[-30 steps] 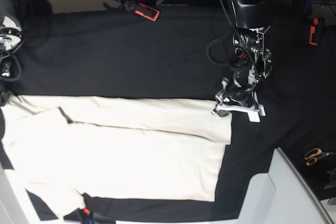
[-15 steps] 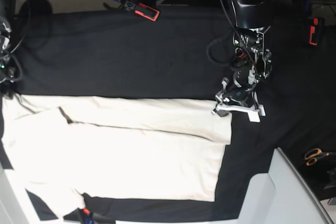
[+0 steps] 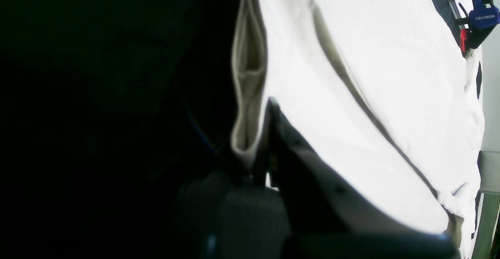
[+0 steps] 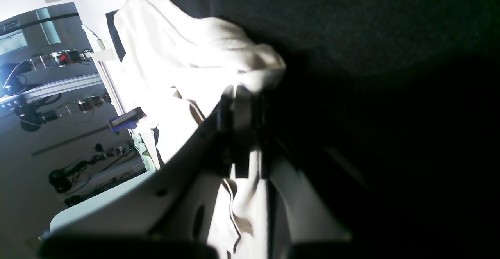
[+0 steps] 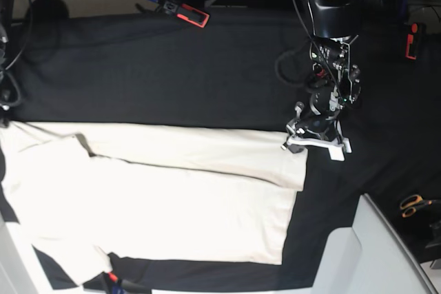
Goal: Fold the T-shirt properly
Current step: 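Pull the folded edge back out with left gripper, flattening the shirt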
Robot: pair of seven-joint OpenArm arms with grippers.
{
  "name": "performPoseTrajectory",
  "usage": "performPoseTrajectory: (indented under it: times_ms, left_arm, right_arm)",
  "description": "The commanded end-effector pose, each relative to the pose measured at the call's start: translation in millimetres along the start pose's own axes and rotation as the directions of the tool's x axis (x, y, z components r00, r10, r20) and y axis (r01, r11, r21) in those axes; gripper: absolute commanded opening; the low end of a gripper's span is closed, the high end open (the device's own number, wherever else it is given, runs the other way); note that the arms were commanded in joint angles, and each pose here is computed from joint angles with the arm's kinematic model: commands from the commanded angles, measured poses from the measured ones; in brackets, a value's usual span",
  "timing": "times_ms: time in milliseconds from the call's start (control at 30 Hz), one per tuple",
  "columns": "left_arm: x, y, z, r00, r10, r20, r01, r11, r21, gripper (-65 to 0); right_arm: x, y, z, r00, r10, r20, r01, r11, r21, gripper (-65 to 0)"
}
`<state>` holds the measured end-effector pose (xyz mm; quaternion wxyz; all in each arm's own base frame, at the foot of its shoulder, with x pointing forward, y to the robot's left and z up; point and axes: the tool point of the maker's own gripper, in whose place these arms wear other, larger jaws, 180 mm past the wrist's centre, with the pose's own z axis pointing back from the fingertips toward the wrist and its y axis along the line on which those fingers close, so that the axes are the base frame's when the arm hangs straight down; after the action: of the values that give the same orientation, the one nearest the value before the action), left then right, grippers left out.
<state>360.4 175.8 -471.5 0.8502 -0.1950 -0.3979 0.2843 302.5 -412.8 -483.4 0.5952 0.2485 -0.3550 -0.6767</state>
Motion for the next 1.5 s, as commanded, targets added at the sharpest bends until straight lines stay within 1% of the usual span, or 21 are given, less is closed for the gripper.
performPoseTrajectory:
  times_ms: [0, 67, 167, 200, 233, 333, 467, 633, 700, 733, 800, 900, 1000, 1100, 1167, 1233, 1333, 1400, 1467]
  left_arm:
    - [23, -6, 0, 0.998, -0.012, 0.056, 0.013, 1.000, -0.021, -65.0]
    - [22, -3, 1, 0.999, -0.017, 0.048, 0.017, 1.000, -0.017, -65.0]
    - [9, -3, 2, 0.999, -0.021, -0.032, 0.020, 1.000, -0.016, -65.0]
    - [11, -3, 3, 0.999, -0.028, -0.038, 0.028, 0.999, -0.018, -65.0]
    - [12, -6, 5, 0.999, -0.035, -0.039, 0.034, 0.999, -0.025, -65.0]
    - [7, -1, 16, 0.998, -0.052, -0.033, 0.051, 0.998, -0.022, -65.0]
    - [4, 6, 31, 0.997, -0.073, -0.019, 0.072, 0.997, -0.014, -65.0]
    - [-1, 21, 51, 0.993, -0.115, -0.020, 0.115, 0.993, 0.006, -65.0]
    - [-6, 27, 59, 0.992, -0.125, -0.026, 0.125, 0.992, 0.015, -65.0]
    - [-10, 30, 62, 0.991, -0.128, -0.031, 0.129, 0.992, 0.019, -65.0]
    - [-14, 37, 71, 0.991, -0.133, -0.034, 0.134, 0.990, 0.032, -65.0]
    - [-18, 47, 85, 0.985, -0.168, -0.047, 0.170, 0.984, 0.045, -65.0]
    - [-25, 53, 97, 0.982, -0.177, -0.057, 0.181, 0.982, 0.056, -65.0]
    - [-35, 60, 110, 0.977, -0.189, -0.099, 0.196, 0.978, 0.065, -65.0]
    - [-33, 66, 122, 0.974, -0.204, -0.101, 0.213, 0.974, 0.080, -65.0]
    - [-33, 70, 133, 0.974, -0.208, -0.093, 0.216, 0.972, 0.092, -65.0]
    - [-39, 74, 146, 0.970, -0.218, -0.107, 0.229, 0.968, 0.100, -65.0]
    - [-44, 79, 152, 0.968, -0.221, -0.120, 0.234, 0.966, 0.108, -65.0]
    - [-48, 82, 155, 0.966, -0.220, -0.133, 0.235, 0.965, 0.115, -65.0]
  right_arm:
    - [31, 22, 4, 0.997, 0.012, 0.079, -0.016, 0.999, 0.045, -64.4]
    - [32, 22, 4, 0.996, 0.027, 0.084, -0.030, 0.999, 0.041, -64.4]
    - [32, 21, 4, 0.996, 0.044, 0.079, -0.047, 0.998, 0.033, -64.4]
    - [31, 20, 4, 0.996, 0.053, 0.073, -0.055, 0.998, 0.029, -64.4]
    - [29, 20, 4, 0.996, 0.060, 0.063, -0.062, 0.998, 0.025, -64.4]
    - [20, 11, 9, 0.997, 0.071, -0.014, -0.071, 0.997, 0.011, -64.4]
    - [27, 3, 20, 0.994, 0.103, -0.027, -0.103, 0.995, -0.007, -64.4]
    - [18, -20, 31, 0.988, 0.113, -0.110, -0.119, 0.992, -0.050, -64.4]
    - [21, -32, 38, 0.985, 0.124, -0.118, -0.133, 0.988, -0.073, -64.4]
    - [28, -35, 43, 0.985, 0.139, -0.105, -0.148, 0.986, -0.083, -64.4]
    - [26, -42, 50, 0.980, 0.168, -0.105, -0.178, 0.980, -0.091, -64.4]
    - [29, -44, 66, 0.962, 0.245, -0.118, -0.256, 0.962, -0.091, -64.4]
    - [27, -51, 81, 0.948, 0.290, -0.129, -0.305, 0.945, -0.116, -64.4]
    - [23, -56, 96, 0.932, 0.328, -0.154, -0.348, 0.928, -0.135, -64.4]
    - [23, -59, 105, 0.923, 0.350, -0.157, -0.373, 0.916, -0.151, -64.4]
    - [23, -63, 112, 0.917, 0.364, -0.163, -0.389, 0.907, -0.165, -64.4]
    - [22, -69, 120, 0.912, 0.372, -0.173, -0.400, 0.898, -0.181, -64.4]
    - [24, -77, 128, 0.921, 0.349, -0.172, -0.379, 0.904, -0.197, -64.4]
    - [21, -80, 130, 0.922, 0.340, -0.184, -0.373, 0.906, -0.199, -64.4]
